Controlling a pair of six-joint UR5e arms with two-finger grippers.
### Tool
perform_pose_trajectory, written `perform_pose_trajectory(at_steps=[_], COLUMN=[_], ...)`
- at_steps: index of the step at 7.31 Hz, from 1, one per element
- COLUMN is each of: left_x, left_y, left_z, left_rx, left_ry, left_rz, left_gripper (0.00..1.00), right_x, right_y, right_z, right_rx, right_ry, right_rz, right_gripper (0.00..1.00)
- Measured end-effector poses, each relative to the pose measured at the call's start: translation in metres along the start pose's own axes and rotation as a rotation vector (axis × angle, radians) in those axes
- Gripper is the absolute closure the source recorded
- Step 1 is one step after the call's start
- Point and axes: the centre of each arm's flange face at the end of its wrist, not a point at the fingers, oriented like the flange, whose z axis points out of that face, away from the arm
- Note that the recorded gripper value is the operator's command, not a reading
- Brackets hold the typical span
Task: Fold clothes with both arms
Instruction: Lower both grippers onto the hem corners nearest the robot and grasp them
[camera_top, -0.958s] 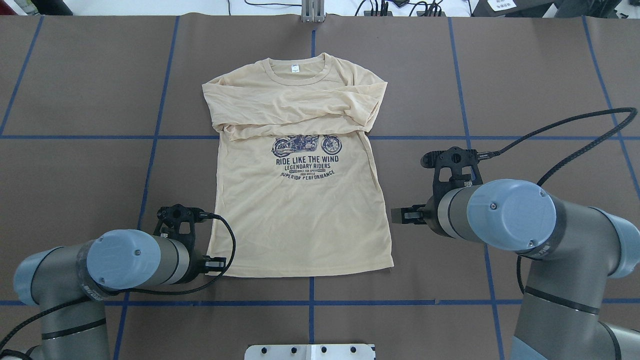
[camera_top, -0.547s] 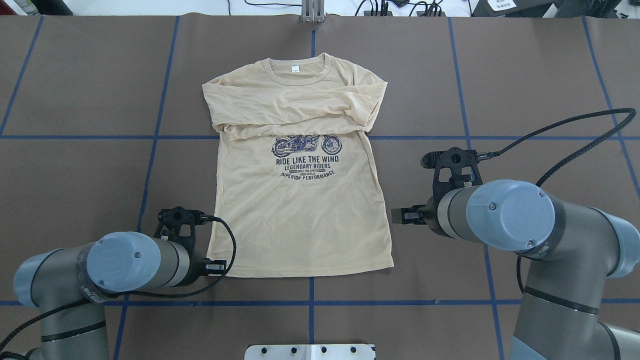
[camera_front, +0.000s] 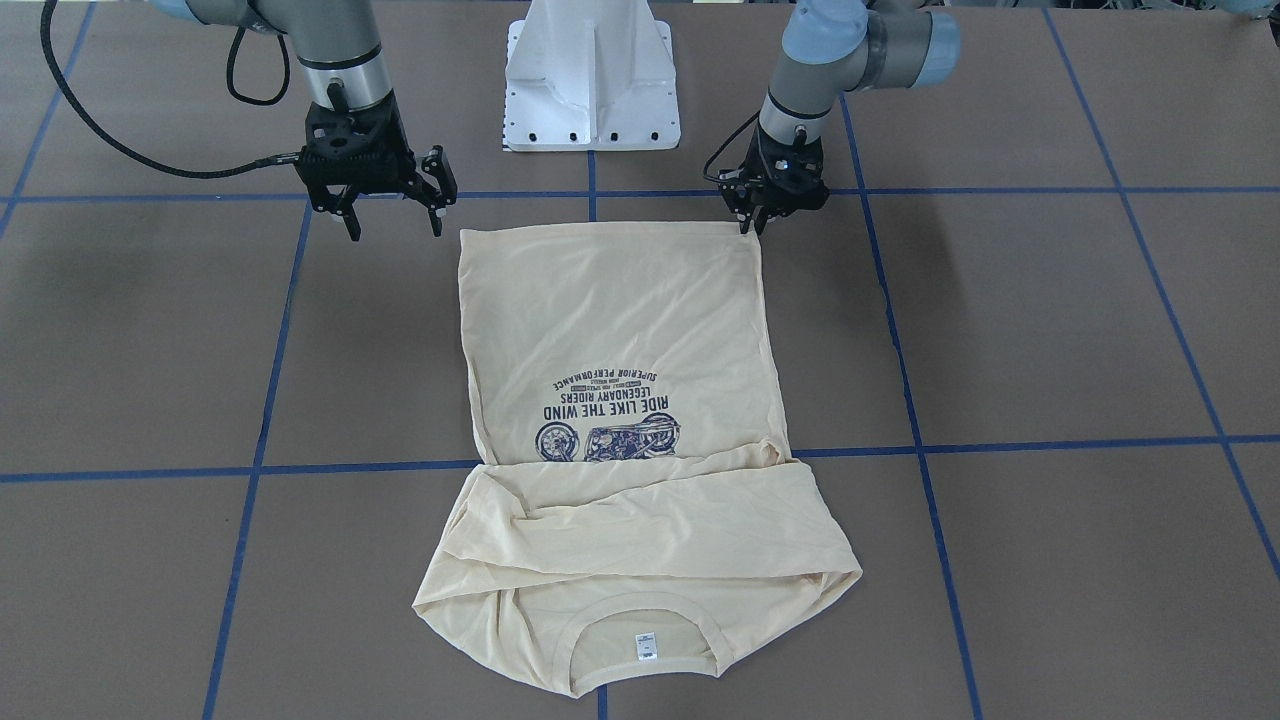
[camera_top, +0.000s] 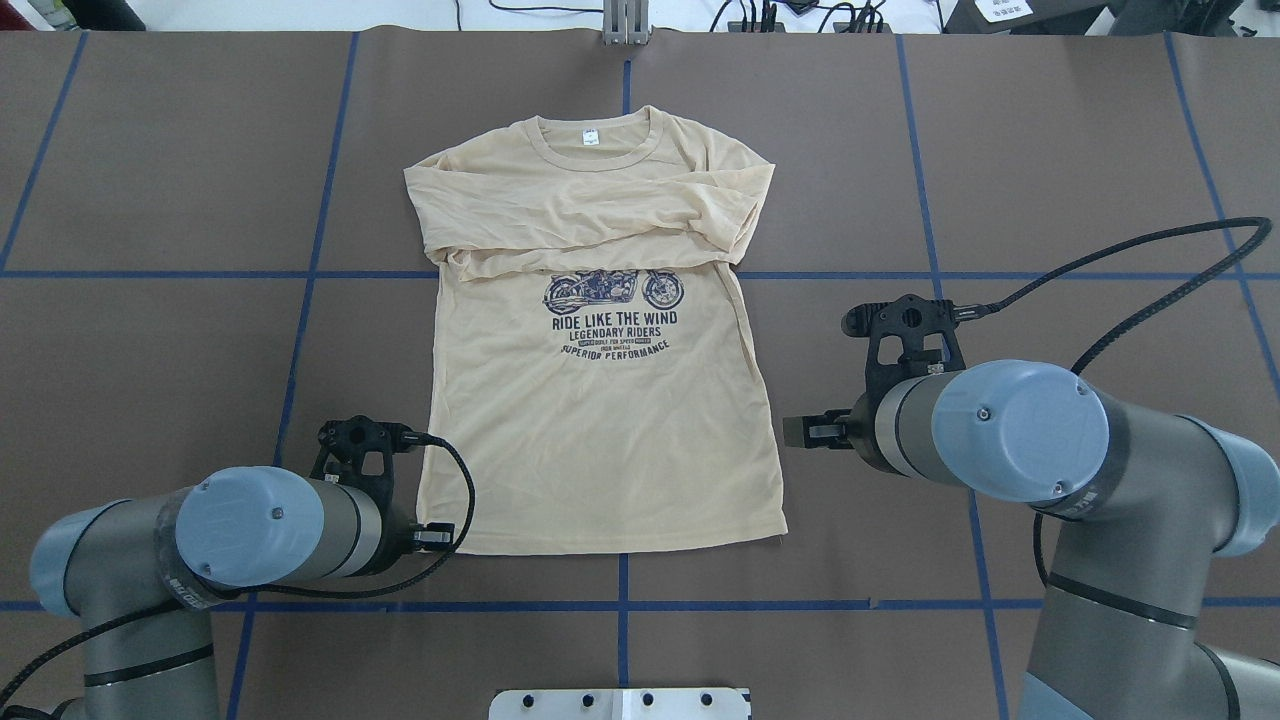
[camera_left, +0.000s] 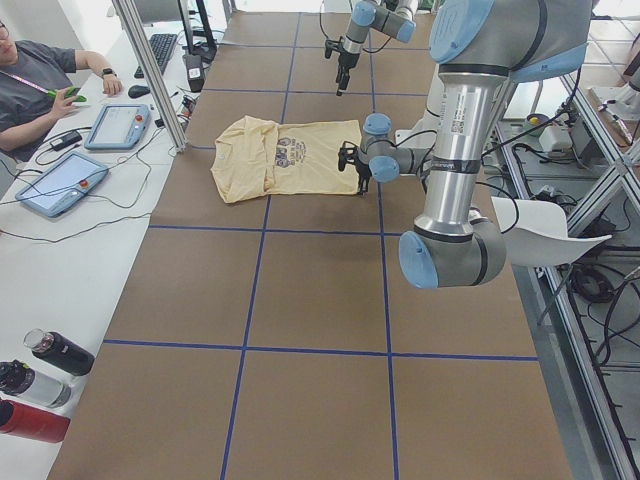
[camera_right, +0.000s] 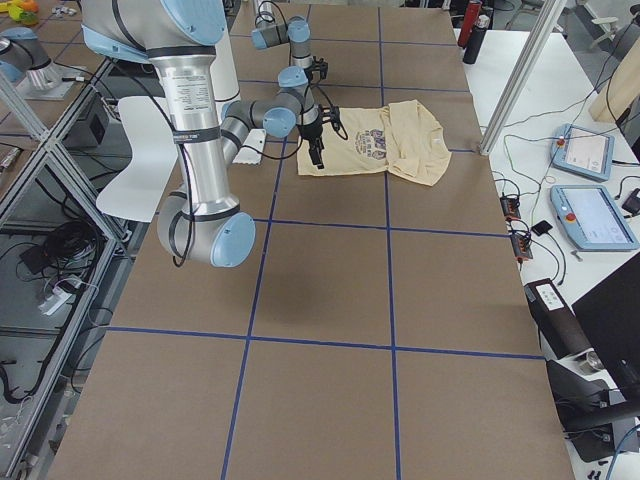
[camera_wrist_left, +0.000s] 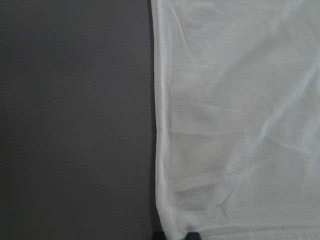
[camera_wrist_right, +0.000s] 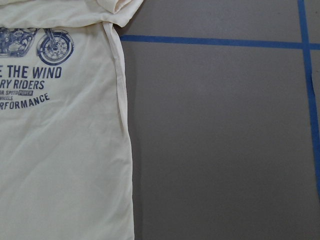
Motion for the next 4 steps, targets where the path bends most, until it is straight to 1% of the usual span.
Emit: perform_pose_trajectory(at_steps=[2,3,4], left_x=[0.003,0.005,0.006], left_y=[0.0,0.0,0.0], left_z=[-0.007,-0.011,-0.013], left_rx=[0.004,0.007,0.008], left_ry=[0.013,0.021,0.027], left_rz=[-0.001,-0.001,0.0], left_gripper=[1.0,1.0,1.0], right_x=[-0.007,-0.017,-0.029], right_y=[0.011,0.027,0.049], right_z=[0.008,0.019,0.034], right_rx=[-0.003,0.003,0.018], right_ry=[0.008,0.013,0.005], right_rz=[0.009,0.028,0.036], right_gripper=[0.01,0.01,0.04])
